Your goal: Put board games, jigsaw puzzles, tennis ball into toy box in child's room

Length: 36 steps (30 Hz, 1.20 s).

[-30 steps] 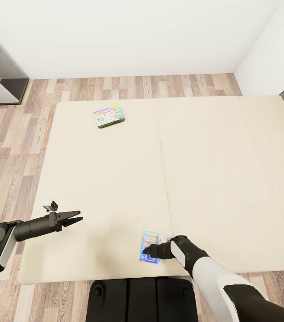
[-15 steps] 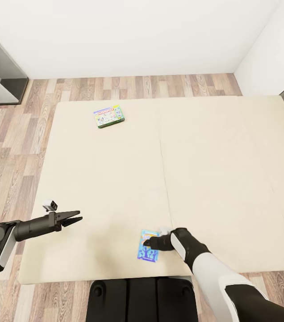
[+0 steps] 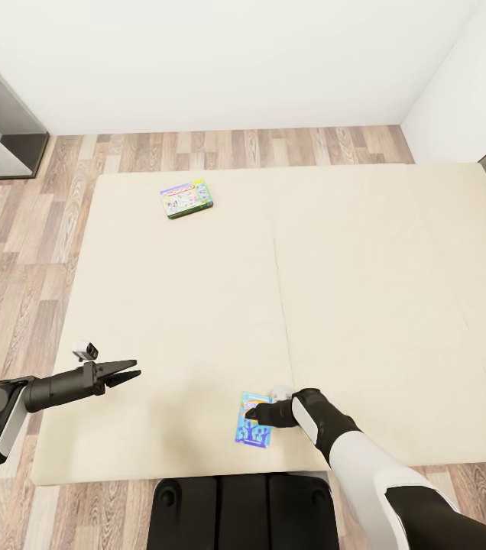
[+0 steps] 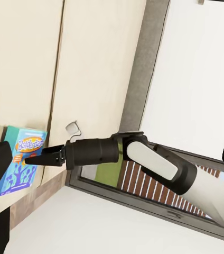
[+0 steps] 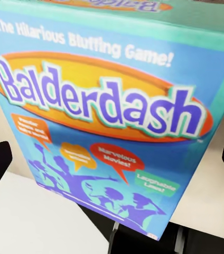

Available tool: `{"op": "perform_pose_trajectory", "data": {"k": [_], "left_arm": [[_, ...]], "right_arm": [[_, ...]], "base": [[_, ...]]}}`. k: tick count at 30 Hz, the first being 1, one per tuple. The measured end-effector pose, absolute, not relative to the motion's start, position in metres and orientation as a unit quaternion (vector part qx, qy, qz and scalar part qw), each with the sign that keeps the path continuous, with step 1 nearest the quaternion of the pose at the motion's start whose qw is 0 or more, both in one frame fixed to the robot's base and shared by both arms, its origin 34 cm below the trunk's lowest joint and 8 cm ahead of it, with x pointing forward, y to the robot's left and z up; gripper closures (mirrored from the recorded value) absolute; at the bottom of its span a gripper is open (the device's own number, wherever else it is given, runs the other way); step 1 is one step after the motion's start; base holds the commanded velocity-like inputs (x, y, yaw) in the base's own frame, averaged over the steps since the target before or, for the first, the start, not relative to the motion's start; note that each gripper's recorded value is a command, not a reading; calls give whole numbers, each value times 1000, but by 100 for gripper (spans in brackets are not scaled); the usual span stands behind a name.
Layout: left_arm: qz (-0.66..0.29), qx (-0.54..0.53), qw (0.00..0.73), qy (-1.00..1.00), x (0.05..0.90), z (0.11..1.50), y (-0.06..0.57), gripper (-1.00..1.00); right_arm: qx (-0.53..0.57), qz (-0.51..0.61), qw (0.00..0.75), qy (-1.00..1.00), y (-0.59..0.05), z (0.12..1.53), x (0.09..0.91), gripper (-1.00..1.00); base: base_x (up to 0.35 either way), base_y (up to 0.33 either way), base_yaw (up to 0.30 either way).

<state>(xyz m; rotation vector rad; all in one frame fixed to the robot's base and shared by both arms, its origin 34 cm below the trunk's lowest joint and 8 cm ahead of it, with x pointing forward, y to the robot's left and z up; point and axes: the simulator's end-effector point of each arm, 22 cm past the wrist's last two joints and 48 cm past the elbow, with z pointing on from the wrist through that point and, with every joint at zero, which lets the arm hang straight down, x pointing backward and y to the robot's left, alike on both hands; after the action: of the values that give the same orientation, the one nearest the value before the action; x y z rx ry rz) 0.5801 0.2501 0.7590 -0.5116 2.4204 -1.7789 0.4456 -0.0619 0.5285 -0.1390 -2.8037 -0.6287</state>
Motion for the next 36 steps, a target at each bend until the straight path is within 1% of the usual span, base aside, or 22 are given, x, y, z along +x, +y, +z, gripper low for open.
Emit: {"op": "perform_pose_trajectory", "data": {"k": [13,25,36], "left_arm": [[-581,-168,47,795,580,759,254,-100],[-579,-167,47,797,580,759,256,-100],[-579,-167,47,797,579,759,256,-100]], "right_arm": [[-47,-210,132,-968,-65,527,445,-100],[-48,-156,142,-976,-87,520,440,-100],[-59,-156,143,-976,-86,520,439,-100]], "base": [[0,0,0],[0,0,0],[0,0,0]]}}
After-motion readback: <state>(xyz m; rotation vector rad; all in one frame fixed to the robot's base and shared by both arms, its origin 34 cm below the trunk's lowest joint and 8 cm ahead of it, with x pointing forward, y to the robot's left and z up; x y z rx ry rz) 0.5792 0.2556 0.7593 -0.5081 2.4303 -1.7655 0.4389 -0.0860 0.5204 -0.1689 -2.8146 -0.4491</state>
